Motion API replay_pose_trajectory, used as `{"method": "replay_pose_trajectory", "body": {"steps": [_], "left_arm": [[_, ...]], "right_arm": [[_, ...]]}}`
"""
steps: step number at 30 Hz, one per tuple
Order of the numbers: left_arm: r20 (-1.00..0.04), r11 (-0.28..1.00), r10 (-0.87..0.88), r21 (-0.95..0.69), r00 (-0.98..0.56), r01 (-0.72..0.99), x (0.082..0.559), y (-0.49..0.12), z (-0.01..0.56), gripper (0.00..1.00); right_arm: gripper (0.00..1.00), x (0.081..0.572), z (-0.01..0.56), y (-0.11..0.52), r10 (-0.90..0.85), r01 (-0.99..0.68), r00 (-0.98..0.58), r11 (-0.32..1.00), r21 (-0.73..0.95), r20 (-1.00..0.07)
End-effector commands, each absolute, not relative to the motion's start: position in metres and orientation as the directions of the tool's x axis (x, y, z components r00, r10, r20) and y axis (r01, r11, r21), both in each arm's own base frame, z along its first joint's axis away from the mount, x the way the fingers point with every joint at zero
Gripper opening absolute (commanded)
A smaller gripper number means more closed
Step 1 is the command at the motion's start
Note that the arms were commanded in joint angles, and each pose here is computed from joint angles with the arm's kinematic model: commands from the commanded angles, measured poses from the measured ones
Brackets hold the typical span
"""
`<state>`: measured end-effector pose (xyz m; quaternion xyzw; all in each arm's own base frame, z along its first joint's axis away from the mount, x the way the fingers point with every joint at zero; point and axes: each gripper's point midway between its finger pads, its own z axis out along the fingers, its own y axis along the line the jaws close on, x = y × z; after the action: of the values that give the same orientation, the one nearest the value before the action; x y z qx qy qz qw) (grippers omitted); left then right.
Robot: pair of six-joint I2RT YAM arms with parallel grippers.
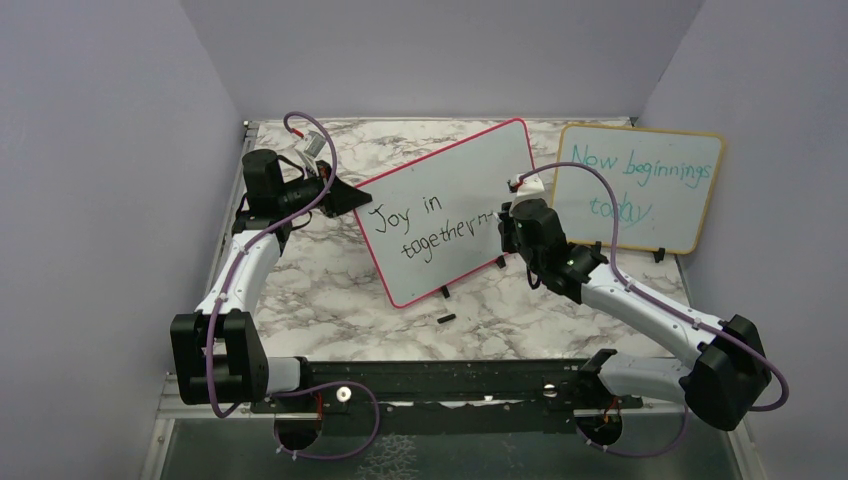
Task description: Write a sentence on the whiteboard
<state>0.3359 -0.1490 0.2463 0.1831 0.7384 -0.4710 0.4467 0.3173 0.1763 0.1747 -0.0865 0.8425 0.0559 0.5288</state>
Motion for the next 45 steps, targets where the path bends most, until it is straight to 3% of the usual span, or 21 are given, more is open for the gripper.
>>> {"method": "replay_pose_trajectory", "body": {"steps": [1,45], "left_arm": [[-0.816,0.599,-0.110,-0.511,-0.568,0.617,0.348,-0.138,0.205,0.00],[-0.816,0.597,-0.111,-0.512,-0.568,0.618,0.348,-0.139,0.206,0.00]], "right_arm": [[0.00,0.326,0.194,0.189,-0.057,-0.245,-0.381,0.969,0.042,-0.923],[0.00,0.313,0.185,0.189,-0.066,-0.279,-0.414,0.959,0.057,-0.908]]}}
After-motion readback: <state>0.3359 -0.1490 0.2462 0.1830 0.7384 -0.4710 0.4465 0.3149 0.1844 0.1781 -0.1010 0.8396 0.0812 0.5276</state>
